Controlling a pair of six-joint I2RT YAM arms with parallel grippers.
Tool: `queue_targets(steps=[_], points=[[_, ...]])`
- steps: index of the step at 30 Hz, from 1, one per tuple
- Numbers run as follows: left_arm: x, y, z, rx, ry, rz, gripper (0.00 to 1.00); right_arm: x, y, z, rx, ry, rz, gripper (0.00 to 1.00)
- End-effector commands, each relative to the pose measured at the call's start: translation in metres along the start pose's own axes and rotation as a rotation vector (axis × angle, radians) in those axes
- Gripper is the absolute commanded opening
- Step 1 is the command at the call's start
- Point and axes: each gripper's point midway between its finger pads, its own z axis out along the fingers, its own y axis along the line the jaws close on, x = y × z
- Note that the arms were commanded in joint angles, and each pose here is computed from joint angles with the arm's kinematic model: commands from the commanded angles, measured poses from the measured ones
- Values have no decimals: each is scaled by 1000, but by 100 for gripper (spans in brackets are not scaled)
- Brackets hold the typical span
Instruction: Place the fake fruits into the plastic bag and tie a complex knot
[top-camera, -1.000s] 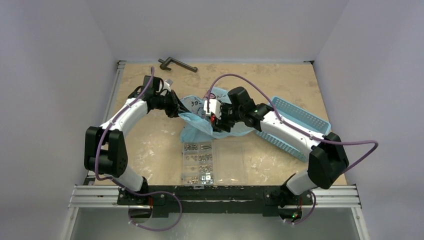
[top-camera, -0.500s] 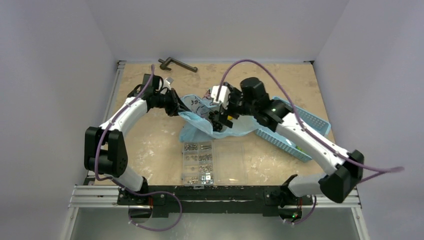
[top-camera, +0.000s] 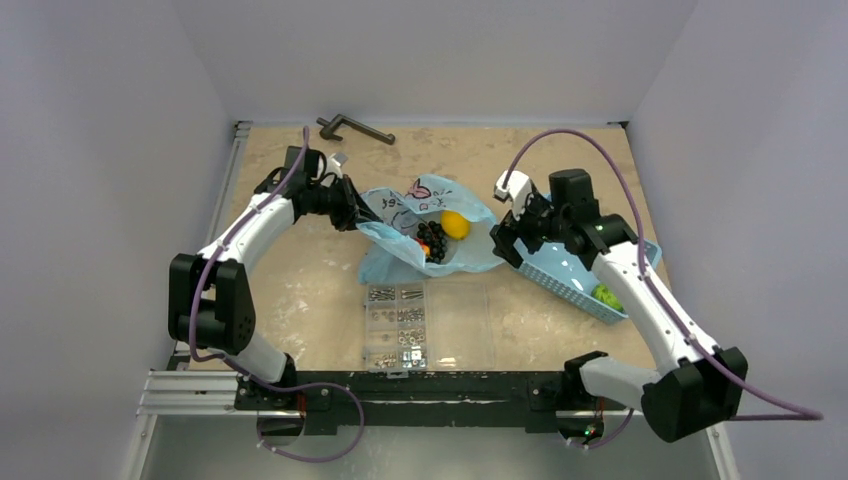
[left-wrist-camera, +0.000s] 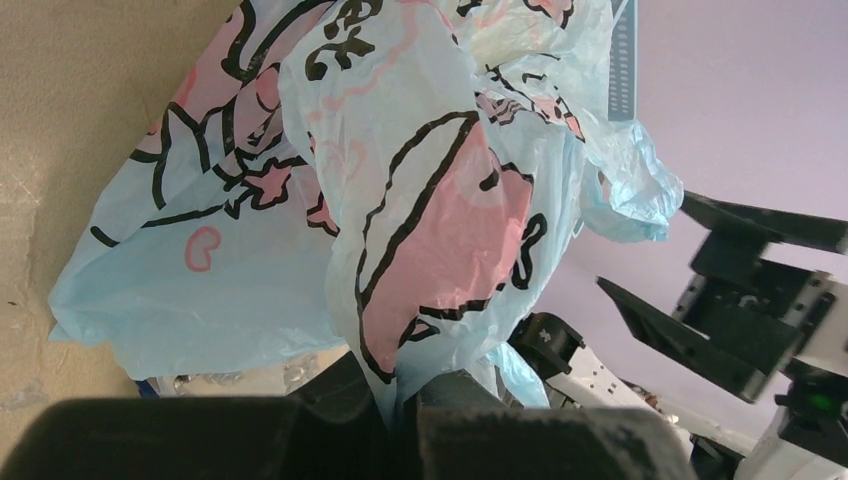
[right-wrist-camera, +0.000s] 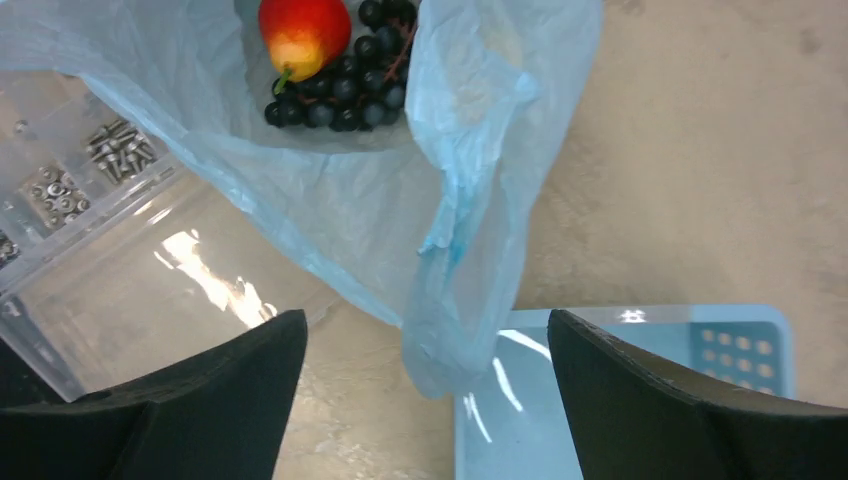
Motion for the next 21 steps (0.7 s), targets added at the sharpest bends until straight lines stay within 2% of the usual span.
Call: queue_targets(steps=[1,3,6,7,11,15,19,21], points=[[-7,-20,-12,47,-31,83,0,-1,17,16,-123,-37,9,82],[-10,-22,-12,47,-38,115,0,-1,19,26,-162,-46,27,55],[-20,-29,-17,37,-40,235,0,-37,26,23,-254,-110,92,8],[-24,-30,-19,25,-36,279,0,-55,29,15,-287,-143,96,0],[-38,-42,-26,2,-8,426,1,-123,36,-22,-344,-336,173,0],[-65,-62,-33,-2,-33,617,6,-182,38,-57,-374,-544,223,0],[-93,-75,-43,-9,-69,789,13,-194,35,-58,-379,-594,213,0],[-100,-75,-48,-26,-81,898,25,-183,35,-44,-385,-576,236,0]])
